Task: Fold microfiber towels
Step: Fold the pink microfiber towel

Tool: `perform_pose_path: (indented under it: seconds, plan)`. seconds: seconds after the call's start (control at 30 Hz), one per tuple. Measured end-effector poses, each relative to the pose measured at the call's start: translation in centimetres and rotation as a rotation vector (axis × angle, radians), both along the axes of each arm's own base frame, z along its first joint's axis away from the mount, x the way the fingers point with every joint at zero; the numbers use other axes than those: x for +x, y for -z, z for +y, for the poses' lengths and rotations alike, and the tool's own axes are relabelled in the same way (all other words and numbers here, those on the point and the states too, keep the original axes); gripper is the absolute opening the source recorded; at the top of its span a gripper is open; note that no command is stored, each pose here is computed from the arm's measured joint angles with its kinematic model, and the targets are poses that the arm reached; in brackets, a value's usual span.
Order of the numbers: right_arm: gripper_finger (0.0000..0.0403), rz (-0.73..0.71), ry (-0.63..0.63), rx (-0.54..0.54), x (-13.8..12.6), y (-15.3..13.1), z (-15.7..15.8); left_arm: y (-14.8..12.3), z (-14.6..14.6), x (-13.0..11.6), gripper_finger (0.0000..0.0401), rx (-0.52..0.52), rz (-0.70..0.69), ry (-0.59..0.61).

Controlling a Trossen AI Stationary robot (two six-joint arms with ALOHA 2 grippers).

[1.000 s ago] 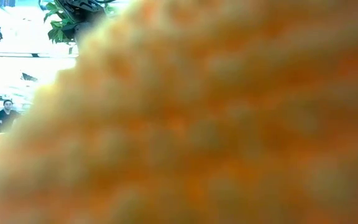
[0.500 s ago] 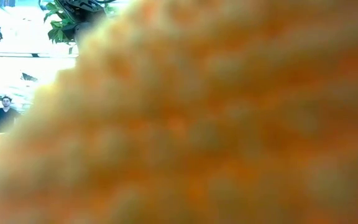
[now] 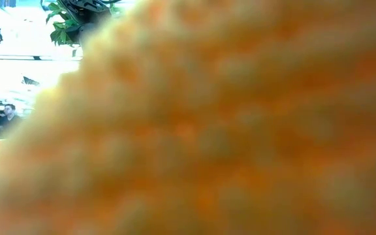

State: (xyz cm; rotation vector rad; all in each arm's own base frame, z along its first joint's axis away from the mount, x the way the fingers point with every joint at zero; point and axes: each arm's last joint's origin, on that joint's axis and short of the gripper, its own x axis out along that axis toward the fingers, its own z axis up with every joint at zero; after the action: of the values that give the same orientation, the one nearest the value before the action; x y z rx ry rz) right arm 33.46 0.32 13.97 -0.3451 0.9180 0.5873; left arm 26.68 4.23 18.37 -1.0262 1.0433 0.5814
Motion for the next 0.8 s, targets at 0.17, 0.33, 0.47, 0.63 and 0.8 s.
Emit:
perform_pose_path:
  seconds: [0.17, 0.33, 0.47, 0.63, 0.8]
  plan:
    - [0.0109, -0.001, 0.006, -0.003, 0.0, 0.0, -0.1, 0.0, 0.0, 0.0, 0.0, 0.0, 0.0, 0.0]
    - [0.0109, 0.003, 0.005, -0.002, -0.4, 0.5, -0.1, 0.0, 0.0, 0.0, 0.0, 0.0, 0.0, 0.0]
    - [0.0109, -0.001, 0.002, -0.001, -0.6, 0.9, 0.0, 0.0, 0.0, 0.0, 0.0, -0.001, -0.001, 0.0]
    - [0.0109, -0.011, 0.014, 0.012, -0.7, 1.0, 0.0, 0.0, 0.0, 0.0, 0.0, -0.001, 0.0, 0.0]
    - [0.0109, -0.009, 0.014, 0.013, -0.7, 1.1, 0.0, 0.0, 0.0, 0.0, 0.0, -0.001, 0.0, 0.0]
